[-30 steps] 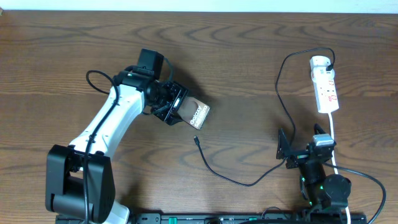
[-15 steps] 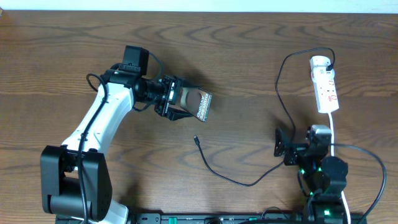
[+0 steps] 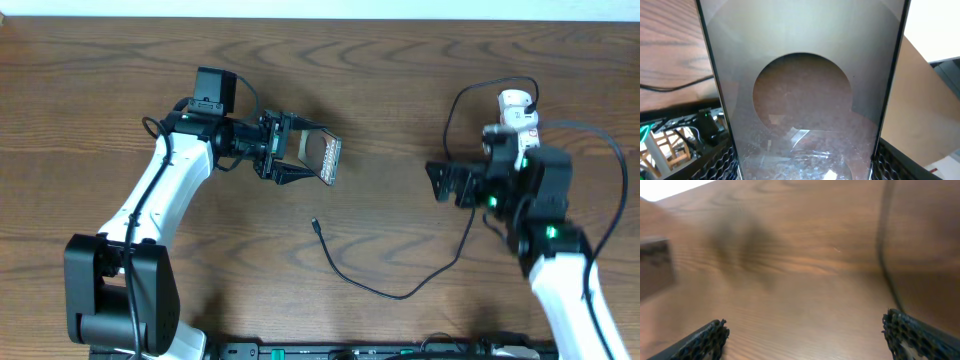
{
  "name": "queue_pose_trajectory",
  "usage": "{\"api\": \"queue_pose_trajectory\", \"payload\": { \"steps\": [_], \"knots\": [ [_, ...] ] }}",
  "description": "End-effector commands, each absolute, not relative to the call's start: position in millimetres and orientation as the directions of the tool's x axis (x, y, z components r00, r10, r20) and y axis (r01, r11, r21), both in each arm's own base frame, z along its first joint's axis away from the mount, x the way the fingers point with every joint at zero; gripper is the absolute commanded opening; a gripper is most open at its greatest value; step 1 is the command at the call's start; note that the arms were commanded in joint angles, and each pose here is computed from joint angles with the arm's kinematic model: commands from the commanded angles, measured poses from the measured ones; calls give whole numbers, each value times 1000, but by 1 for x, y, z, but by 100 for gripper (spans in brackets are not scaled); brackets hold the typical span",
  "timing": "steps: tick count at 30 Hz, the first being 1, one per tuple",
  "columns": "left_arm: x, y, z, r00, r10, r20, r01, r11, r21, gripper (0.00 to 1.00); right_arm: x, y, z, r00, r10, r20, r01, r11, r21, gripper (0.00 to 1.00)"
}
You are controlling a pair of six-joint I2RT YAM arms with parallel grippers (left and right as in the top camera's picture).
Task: Plug charger to phone and switch on socket
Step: 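Move the right gripper from rest toward the phone held by the left gripper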
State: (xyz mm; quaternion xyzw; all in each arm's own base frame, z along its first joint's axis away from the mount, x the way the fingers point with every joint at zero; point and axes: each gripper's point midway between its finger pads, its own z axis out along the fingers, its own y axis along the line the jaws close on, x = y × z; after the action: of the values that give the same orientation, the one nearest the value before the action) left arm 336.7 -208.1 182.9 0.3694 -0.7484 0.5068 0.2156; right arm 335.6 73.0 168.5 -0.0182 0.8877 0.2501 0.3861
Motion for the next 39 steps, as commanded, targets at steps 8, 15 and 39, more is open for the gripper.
{"api": "queue_pose_trajectory", "payload": {
  "steps": [8, 15, 39],
  "knots": [
    [369, -179, 164, -610, -604, 513, -756, 250, -605, 7, 359, 118, 214, -701, 201, -684, -384, 702, 600, 92],
    [384, -154, 143, -540, -755, 373, -776, 274, -568, 7, 363, 167, 187, -815, 224, -535, -315, 603, 733, 85],
    [370, -147, 129, -439, -810, 387, -853, 242, -462, 7, 353, 292, 135, -880, 163, -447, -300, 537, 788, 64]
  ]
}}
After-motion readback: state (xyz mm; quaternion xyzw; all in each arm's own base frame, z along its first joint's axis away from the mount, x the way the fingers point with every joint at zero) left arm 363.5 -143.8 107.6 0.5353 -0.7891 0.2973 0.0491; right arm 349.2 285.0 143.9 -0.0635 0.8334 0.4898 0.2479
